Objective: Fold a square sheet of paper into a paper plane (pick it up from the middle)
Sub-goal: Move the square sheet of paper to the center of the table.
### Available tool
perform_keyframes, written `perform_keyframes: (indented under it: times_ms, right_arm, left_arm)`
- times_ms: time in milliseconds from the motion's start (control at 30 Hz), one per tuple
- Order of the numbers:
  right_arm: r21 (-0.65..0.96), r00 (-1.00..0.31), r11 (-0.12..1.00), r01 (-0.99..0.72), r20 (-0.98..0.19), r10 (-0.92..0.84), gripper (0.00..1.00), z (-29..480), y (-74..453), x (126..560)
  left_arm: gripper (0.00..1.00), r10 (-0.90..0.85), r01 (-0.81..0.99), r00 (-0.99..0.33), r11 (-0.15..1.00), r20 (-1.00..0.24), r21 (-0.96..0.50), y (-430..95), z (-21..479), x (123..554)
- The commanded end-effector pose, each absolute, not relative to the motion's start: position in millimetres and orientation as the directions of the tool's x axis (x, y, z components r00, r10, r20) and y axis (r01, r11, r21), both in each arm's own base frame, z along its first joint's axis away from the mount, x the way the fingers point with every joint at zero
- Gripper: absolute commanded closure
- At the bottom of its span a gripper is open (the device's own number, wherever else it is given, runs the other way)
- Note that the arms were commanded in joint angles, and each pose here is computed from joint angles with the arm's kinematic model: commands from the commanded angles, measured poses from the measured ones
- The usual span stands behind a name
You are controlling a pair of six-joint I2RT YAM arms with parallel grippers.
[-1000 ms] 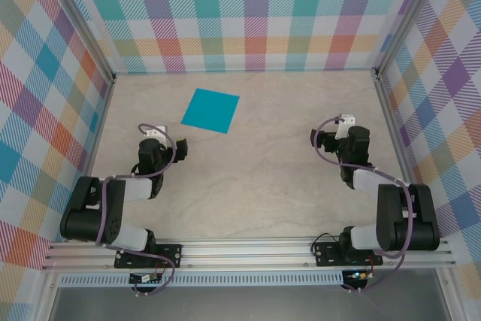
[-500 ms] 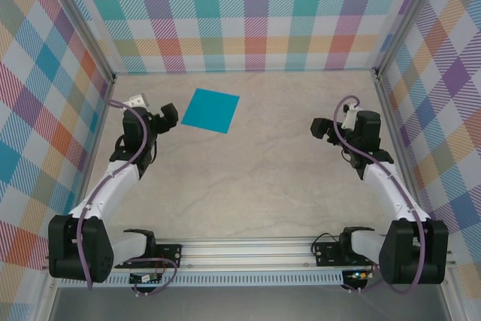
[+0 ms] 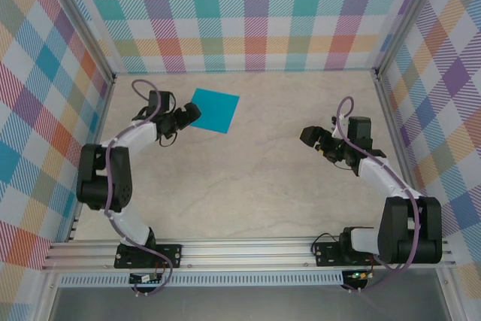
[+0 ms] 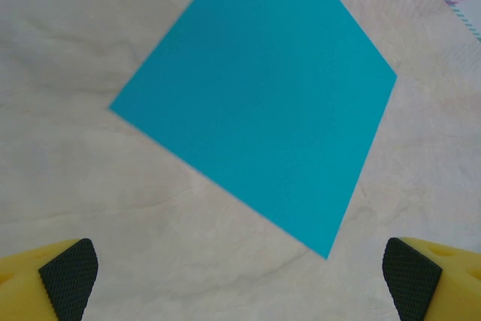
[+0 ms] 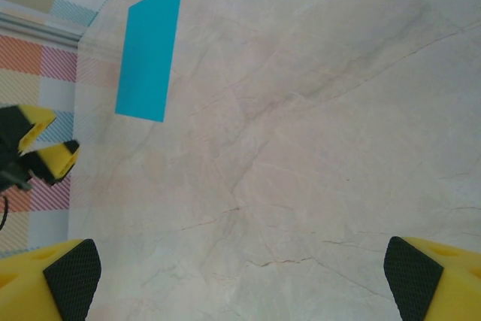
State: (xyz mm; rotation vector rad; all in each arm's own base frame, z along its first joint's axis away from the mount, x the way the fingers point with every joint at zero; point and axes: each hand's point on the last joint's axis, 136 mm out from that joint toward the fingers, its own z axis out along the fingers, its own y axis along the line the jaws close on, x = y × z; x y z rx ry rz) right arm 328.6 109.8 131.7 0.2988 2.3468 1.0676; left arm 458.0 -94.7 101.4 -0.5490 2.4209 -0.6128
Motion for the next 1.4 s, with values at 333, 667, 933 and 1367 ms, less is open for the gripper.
perform_keyframes:
  times_ms: [333,667,933,1367]
  right_arm:
    - [0.802,-0.879,0.594,-0.067,-0.329,0.345,0.00,135.6,132.7,327.8]
    - [0.806,-0.897,0.591,-0.031,-0.283,0.339,0.00,124.5,142.5,335.4]
    - [0.782,-0.919,0.623,0.002,-0.244,0.309,0.00,114.6,154.3,322.8]
    - [0.704,-0.939,0.707,0.064,-0.197,0.282,0.02,94.3,173.7,280.5]
  left_arm:
    - [0.00,-0.354,-0.154,-0.878,0.845,-0.321,-0.512,-163.9,60.2,527.2]
    - [0.00,-0.374,-0.234,-0.902,0.844,-0.217,-0.482,-167.4,28.0,521.9]
    - [0.00,-0.432,-0.338,-0.896,0.810,-0.099,-0.479,-178.1,-2.0,461.7]
    - [0.00,-0.579,-0.467,-0.813,0.714,-0.064,-0.522,-241.0,-10.9,348.9]
